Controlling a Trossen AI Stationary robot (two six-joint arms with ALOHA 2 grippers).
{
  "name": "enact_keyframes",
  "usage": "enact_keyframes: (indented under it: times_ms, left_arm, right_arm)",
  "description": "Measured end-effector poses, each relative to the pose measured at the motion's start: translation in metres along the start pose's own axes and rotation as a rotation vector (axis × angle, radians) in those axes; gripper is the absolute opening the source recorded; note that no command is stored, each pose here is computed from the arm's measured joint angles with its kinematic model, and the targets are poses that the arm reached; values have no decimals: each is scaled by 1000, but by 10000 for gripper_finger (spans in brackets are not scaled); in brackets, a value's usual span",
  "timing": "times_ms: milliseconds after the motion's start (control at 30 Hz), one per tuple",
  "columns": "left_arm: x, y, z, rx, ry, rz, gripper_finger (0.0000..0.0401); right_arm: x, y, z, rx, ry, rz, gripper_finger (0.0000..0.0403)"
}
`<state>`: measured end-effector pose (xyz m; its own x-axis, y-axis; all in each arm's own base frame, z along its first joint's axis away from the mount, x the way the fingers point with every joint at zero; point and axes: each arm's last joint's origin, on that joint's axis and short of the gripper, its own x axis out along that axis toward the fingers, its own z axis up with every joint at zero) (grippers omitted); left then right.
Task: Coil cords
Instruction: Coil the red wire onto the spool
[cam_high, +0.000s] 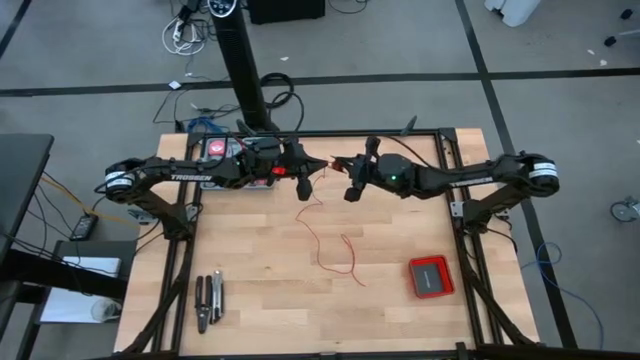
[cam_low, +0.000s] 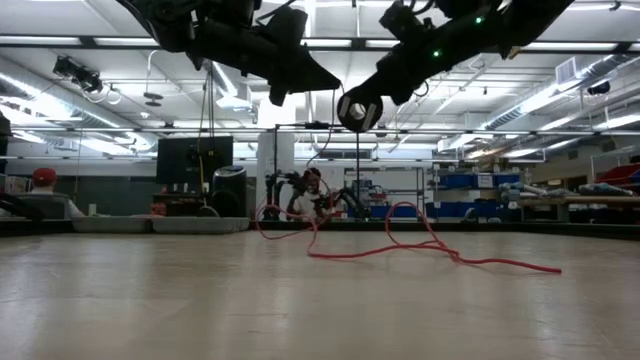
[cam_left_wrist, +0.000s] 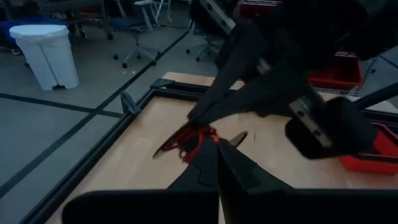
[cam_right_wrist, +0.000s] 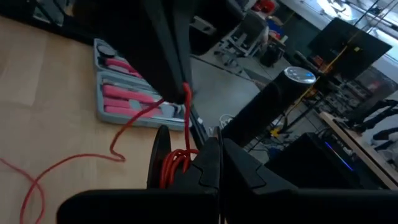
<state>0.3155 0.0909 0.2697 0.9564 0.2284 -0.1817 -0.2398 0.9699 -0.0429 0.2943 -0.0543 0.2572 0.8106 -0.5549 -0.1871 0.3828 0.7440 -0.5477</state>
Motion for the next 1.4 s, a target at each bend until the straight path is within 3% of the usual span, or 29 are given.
enact_keyframes:
  times_ms: [633, 900, 1200, 1400]
  left_arm:
    - [2, -5, 4, -41, -54, 18, 0]
    - [10, -18, 0, 29, -82, 20, 2]
    - [21, -24, -14, 64, -54, 11, 72]
    - [26, -25, -23, 65, -26, 8, 79]
  right_arm:
    - [21, 6, 4, 182, -122, -174, 3]
    - [18, 3, 11, 227, -192, -203, 1]
    - [13, 5, 19, 250, -249, -204, 1]
    - [9, 2, 23, 240, -247, -246, 1]
